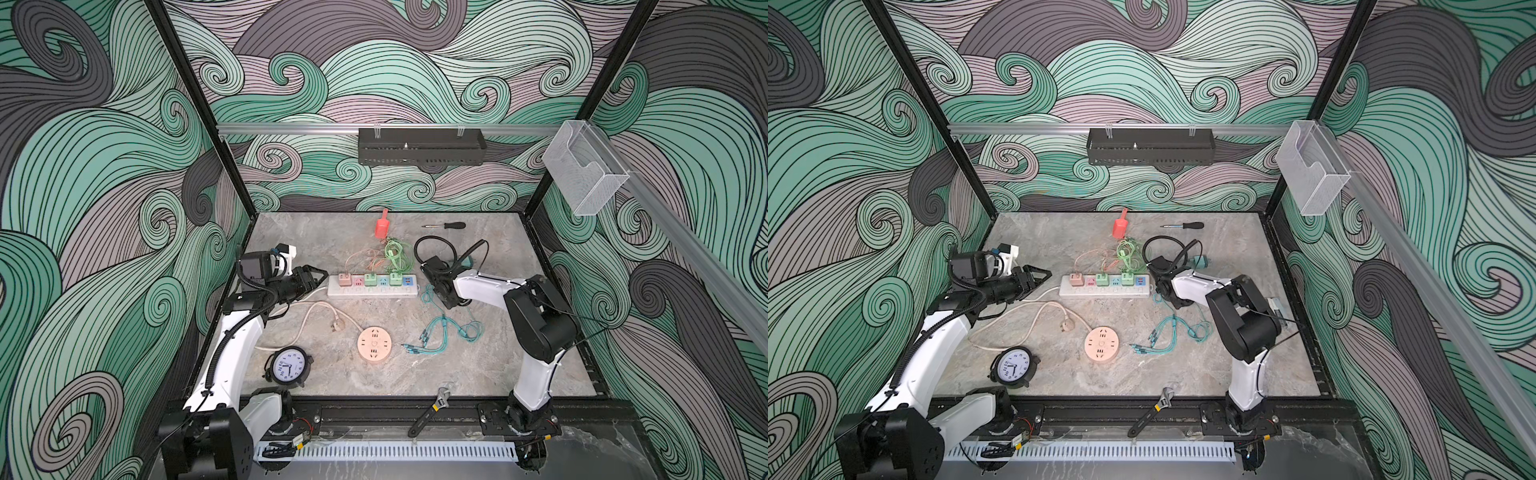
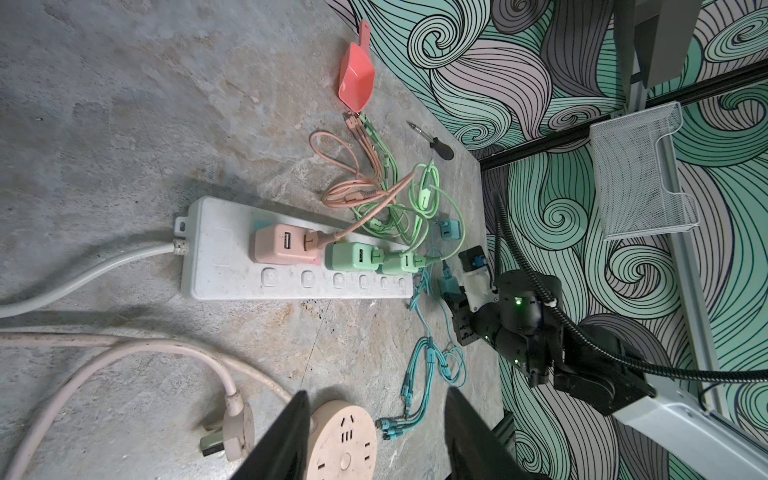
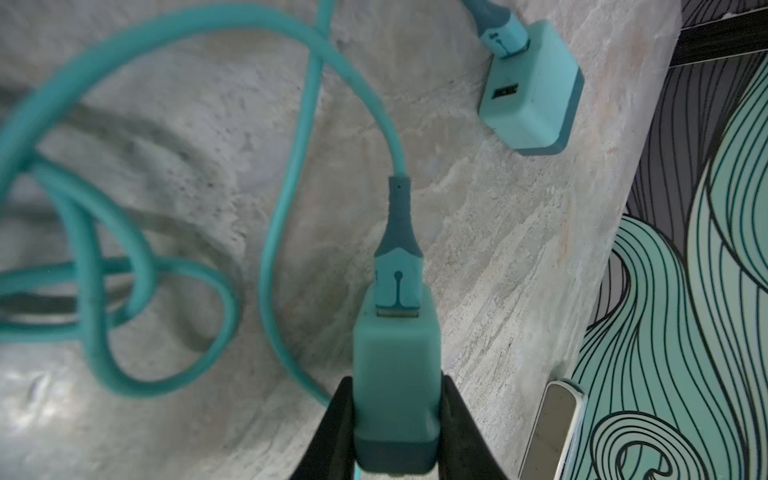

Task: Insert the plug

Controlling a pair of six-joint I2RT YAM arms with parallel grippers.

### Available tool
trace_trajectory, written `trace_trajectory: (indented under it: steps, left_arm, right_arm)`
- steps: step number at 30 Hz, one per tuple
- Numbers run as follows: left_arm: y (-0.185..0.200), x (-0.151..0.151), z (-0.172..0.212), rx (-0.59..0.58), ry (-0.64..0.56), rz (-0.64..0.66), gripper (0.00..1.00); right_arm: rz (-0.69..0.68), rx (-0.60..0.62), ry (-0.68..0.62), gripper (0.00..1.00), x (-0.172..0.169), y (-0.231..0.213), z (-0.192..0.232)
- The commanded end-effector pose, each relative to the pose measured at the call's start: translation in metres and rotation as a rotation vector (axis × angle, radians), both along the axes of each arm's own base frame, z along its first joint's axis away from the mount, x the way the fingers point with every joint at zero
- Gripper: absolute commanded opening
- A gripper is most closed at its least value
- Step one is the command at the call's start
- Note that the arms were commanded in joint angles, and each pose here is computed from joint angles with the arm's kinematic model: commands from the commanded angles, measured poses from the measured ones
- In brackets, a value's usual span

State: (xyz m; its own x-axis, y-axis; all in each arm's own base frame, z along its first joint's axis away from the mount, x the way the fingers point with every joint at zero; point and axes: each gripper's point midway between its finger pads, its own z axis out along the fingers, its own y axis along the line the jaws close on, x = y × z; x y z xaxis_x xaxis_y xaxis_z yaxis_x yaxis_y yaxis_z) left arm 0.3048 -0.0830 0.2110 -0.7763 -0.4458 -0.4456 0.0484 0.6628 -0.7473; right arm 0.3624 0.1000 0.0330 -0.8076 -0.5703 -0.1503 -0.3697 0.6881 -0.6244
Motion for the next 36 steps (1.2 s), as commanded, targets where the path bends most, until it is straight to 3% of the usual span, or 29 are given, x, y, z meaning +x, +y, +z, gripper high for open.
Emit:
trace_trajectory:
  steps: [1,9,16,19,24,30,36]
  left_arm:
    - [0.004,-0.001,0.017,0.024,-0.052,0.006,0.55]
    - [0.007,-0.002,0.018,0.041,-0.068,0.022,0.55]
    - [0.006,-0.002,0.018,0.043,-0.067,0.019,0.55]
    - [0.006,-0.002,0.018,0.045,-0.069,0.016,0.55]
    - [0.006,-0.002,0.019,0.045,-0.073,0.013,0.55]
    - [0.004,0.000,0.022,0.037,-0.083,0.002,0.55]
    - [0.003,-0.002,0.031,0.042,-0.101,-0.016,0.56]
  right_arm:
    - [0.009,-0.010,0.042,0.17,-0.007,0.006,-0.010]
    - [0.008,0.224,0.084,0.48,-0.020,0.038,-0.006]
    - [0.015,0.383,0.082,0.59,-0.022,0.056,0.018]
    - [-0.008,0.503,0.074,0.66,-0.022,0.058,0.036]
    - [-0.086,0.707,0.043,0.70,-0.012,0.040,0.062]
    - [-0.135,0.925,0.132,0.70,-0.004,0.027,0.066]
    - [-0.172,1.019,0.215,0.69,0.002,0.025,0.047]
